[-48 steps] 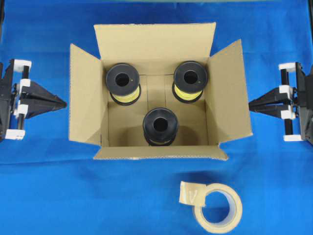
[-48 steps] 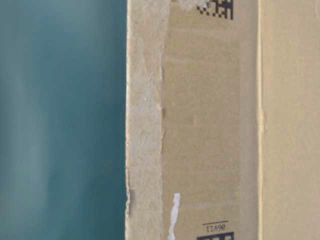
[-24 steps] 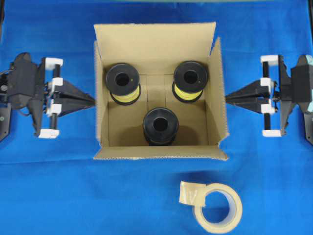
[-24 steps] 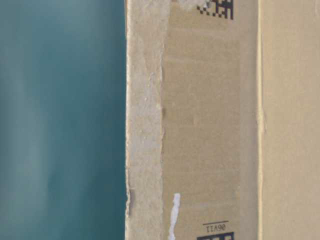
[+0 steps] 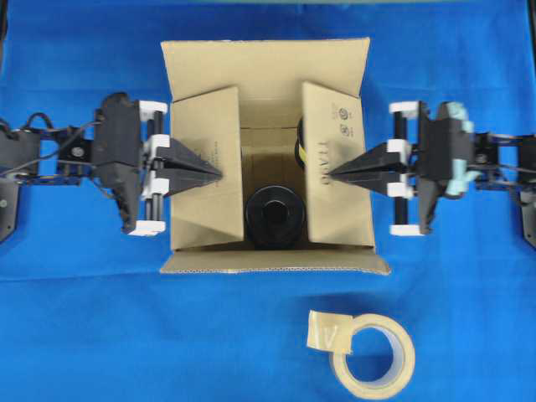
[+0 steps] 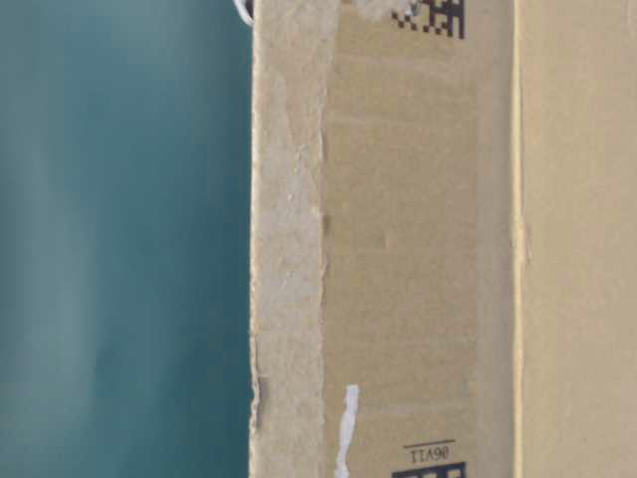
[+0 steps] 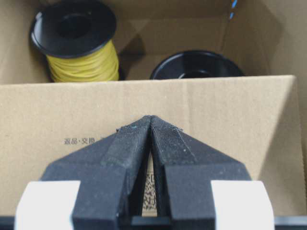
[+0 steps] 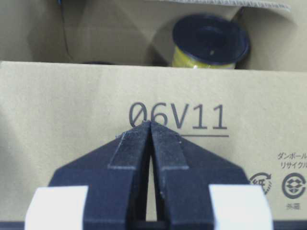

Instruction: Close the cardboard box.

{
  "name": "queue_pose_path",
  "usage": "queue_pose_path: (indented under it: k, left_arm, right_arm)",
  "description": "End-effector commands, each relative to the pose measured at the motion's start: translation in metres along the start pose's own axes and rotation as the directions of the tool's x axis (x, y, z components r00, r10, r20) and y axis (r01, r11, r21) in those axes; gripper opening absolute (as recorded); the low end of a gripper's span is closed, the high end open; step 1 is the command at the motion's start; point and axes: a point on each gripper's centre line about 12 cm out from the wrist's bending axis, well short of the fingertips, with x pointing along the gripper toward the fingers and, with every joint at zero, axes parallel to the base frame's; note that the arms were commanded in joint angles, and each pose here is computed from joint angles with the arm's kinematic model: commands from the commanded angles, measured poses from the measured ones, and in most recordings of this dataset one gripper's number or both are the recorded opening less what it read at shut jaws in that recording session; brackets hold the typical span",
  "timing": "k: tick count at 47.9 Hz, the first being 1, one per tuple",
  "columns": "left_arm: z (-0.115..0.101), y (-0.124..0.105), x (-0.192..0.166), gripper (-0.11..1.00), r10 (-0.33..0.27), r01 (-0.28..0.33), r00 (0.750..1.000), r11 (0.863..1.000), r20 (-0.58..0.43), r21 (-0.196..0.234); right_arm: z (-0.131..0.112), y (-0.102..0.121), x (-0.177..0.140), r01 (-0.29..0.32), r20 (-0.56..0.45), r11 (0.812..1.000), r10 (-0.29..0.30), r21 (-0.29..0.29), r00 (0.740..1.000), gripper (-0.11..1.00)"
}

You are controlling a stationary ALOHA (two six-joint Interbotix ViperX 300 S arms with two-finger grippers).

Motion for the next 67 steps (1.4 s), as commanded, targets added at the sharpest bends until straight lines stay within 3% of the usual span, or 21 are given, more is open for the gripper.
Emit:
queue_pose_path:
  k: [1, 13, 28, 37, 50, 58, 67]
  left_arm:
    - [0.008, 0.001, 0.007, 0.00, 0.002, -0.002, 1.000, 1.000, 0.028, 0.001]
    - [-0.011, 0.001, 0.023, 0.00, 0.007, -0.007, 1.000, 1.000, -0.005, -0.009]
    - [-0.008, 0.005, 0.026, 0.00, 0.020, -0.020, 1.000, 1.000, 0.009, -0.011]
    - [0.009, 0.024, 0.040, 0.00, 0.069, -0.068, 0.996, 0.997, 0.057, -0.022]
    - [0.038, 0.072, 0.069, 0.00, 0.175, -0.171, 0.978, 0.984, 0.115, -0.040]
    - [0.038, 0.086, 0.084, 0.00, 0.201, -0.201, 0.973, 0.980, 0.109, -0.011]
    - [0.030, 0.092, 0.098, 0.00, 0.208, -0.208, 0.974, 0.978, 0.086, -0.011]
  right_arm:
    - [0.003, -0.001, 0.013, 0.010, 0.011, 1.000, -0.010, 0.016, 1.000, 0.00]
    - [-0.012, -0.004, 0.026, 0.030, -0.035, 0.999, -0.028, 0.043, 0.999, 0.00]
    - [-0.012, -0.004, 0.026, 0.031, -0.035, 0.998, -0.030, 0.046, 0.999, 0.00]
    - [-0.011, -0.004, 0.026, 0.031, -0.032, 0.998, -0.029, 0.046, 0.999, 0.00]
    - [-0.011, -0.004, 0.026, 0.030, -0.033, 0.999, -0.028, 0.046, 0.999, 0.00]
    - [-0.011, -0.003, 0.026, 0.028, -0.033, 0.999, -0.027, 0.045, 0.999, 0.00]
    - [-0.012, -0.003, 0.026, 0.028, -0.035, 0.999, -0.027, 0.045, 0.999, 0.00]
